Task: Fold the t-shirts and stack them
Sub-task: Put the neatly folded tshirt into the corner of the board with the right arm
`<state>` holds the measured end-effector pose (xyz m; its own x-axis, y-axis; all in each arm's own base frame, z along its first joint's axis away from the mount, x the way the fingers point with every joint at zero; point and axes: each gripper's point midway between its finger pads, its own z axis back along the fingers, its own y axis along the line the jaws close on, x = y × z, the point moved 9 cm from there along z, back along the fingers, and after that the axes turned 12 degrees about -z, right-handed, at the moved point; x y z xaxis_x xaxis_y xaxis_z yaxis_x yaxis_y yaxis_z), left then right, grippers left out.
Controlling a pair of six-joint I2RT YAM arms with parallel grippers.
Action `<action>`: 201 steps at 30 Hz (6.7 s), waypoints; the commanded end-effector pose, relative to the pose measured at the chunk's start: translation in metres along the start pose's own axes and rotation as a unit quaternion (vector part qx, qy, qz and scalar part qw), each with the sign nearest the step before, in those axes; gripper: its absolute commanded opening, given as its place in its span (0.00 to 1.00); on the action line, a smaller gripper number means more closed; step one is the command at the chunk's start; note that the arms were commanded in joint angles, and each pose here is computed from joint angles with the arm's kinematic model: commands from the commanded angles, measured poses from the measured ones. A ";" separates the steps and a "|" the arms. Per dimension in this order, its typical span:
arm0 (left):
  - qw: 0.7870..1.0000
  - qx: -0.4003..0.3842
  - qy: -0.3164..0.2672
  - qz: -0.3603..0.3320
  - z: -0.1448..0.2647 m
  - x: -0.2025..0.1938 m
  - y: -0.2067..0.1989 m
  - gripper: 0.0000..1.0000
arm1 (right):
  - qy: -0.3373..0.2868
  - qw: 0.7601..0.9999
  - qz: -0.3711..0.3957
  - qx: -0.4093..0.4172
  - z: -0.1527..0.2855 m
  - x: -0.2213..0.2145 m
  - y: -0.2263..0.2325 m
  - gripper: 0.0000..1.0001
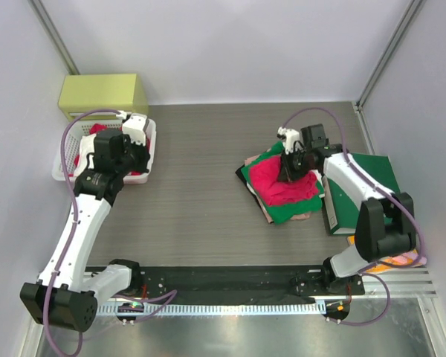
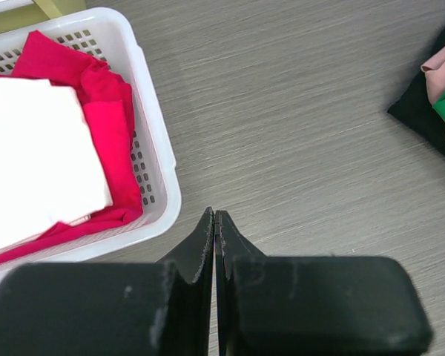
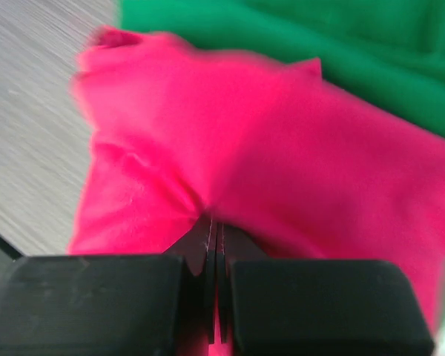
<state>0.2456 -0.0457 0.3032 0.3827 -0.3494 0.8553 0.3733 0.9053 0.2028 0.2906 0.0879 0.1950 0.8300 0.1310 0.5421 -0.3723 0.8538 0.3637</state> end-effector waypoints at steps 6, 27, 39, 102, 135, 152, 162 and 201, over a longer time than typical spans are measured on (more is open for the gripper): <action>1.000 -0.002 -0.008 0.015 -0.012 -0.001 0.004 0.00 | 0.093 0.994 -0.058 -0.006 -0.061 -0.048 -0.027 0.01; 0.998 -0.056 0.026 0.027 -0.038 -0.018 -0.005 0.01 | -0.049 0.997 0.054 0.038 0.062 -0.003 0.035 0.15; 0.999 0.013 0.020 0.023 -0.031 -0.009 0.008 1.00 | -0.040 0.996 0.084 -0.007 0.064 -0.016 0.031 1.00; 0.999 0.008 0.047 0.006 -0.044 -0.021 0.008 1.00 | 0.055 0.994 0.007 -0.089 -0.052 -0.035 -0.019 1.00; 0.997 0.003 0.079 0.006 -0.052 -0.026 0.009 1.00 | -0.015 0.986 -0.085 -0.144 -0.136 0.107 -0.123 1.00; 0.997 0.005 0.083 0.004 -0.051 -0.029 0.009 1.00 | -0.059 0.965 -0.166 -0.195 -0.131 0.143 -0.212 1.00; 0.996 -0.007 0.089 0.011 -0.055 -0.030 0.007 1.00 | -0.088 0.949 -0.213 -0.217 -0.081 0.132 -0.279 1.00; 0.995 -0.010 0.098 0.006 -0.059 -0.033 0.007 1.00 | -0.049 0.955 -0.193 -0.221 -0.064 0.096 -0.307 1.00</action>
<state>0.2816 -0.0434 0.2327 0.5902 -0.3785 0.7130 0.3875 0.9077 0.1610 0.5457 -0.1587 0.1502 0.6141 -0.2726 0.7407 0.1511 0.9617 0.2286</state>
